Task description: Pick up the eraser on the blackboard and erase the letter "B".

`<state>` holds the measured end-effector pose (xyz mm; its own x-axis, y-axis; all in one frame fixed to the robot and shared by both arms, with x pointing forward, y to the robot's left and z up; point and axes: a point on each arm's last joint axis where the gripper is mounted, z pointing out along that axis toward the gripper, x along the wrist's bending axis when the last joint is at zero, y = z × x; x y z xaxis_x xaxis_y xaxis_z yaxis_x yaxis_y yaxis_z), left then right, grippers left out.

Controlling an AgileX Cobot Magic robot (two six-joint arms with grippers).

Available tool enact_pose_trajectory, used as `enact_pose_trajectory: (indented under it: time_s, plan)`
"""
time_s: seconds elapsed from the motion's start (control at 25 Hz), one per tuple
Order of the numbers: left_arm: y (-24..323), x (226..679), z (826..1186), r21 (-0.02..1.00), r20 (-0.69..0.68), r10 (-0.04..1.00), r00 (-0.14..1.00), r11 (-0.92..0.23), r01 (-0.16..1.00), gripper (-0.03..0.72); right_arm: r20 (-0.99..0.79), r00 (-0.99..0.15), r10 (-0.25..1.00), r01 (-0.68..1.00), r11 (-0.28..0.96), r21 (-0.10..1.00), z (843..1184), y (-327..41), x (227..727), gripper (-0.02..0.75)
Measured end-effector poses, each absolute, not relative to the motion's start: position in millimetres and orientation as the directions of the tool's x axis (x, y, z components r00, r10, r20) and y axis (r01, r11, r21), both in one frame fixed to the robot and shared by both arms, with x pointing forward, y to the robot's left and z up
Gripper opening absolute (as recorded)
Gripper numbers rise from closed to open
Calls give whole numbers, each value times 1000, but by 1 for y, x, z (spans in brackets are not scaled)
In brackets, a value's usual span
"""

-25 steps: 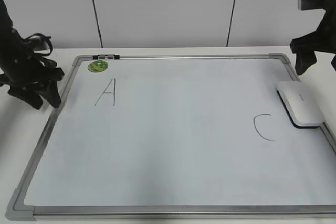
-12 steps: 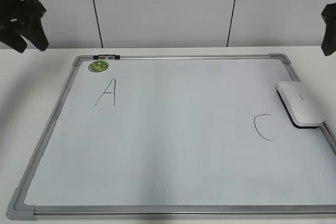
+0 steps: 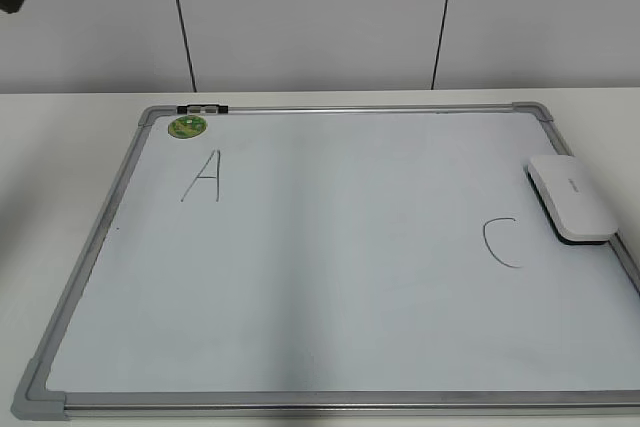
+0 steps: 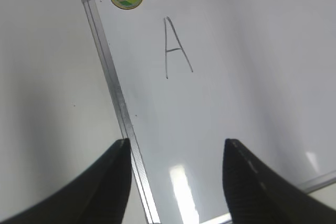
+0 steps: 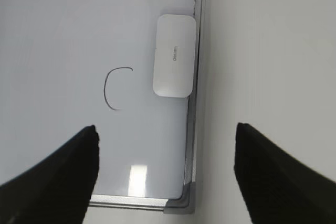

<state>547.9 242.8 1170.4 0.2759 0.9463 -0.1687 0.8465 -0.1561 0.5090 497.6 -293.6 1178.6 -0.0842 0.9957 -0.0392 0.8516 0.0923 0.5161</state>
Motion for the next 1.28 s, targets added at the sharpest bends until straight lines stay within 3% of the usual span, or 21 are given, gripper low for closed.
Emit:
enact_pose_trajectory:
  time_s: [0.28, 0.64, 0.96, 1.28]
  plan:
    - [250, 454, 1184, 557, -162, 940, 301, -165, 814, 411, -73, -73, 995, 819, 102, 564, 1177, -298, 414, 594]
    - [265, 357, 1143, 563, -150, 942, 299, -167, 809, 409, -71, -92, 993, 760, 116, 639, 1123, -298, 305, 594]
    - [279, 301, 1097, 631, -68, 957, 281, -177, 755, 407, -83, -77, 994, 741, 112, 662, 1070, -301, 275, 593]
    - [284, 295, 1057, 715, -29, 967, 255, -158, 681, 407, -79, -56, 995, 778, 93, 621, 1037, -302, 280, 592]
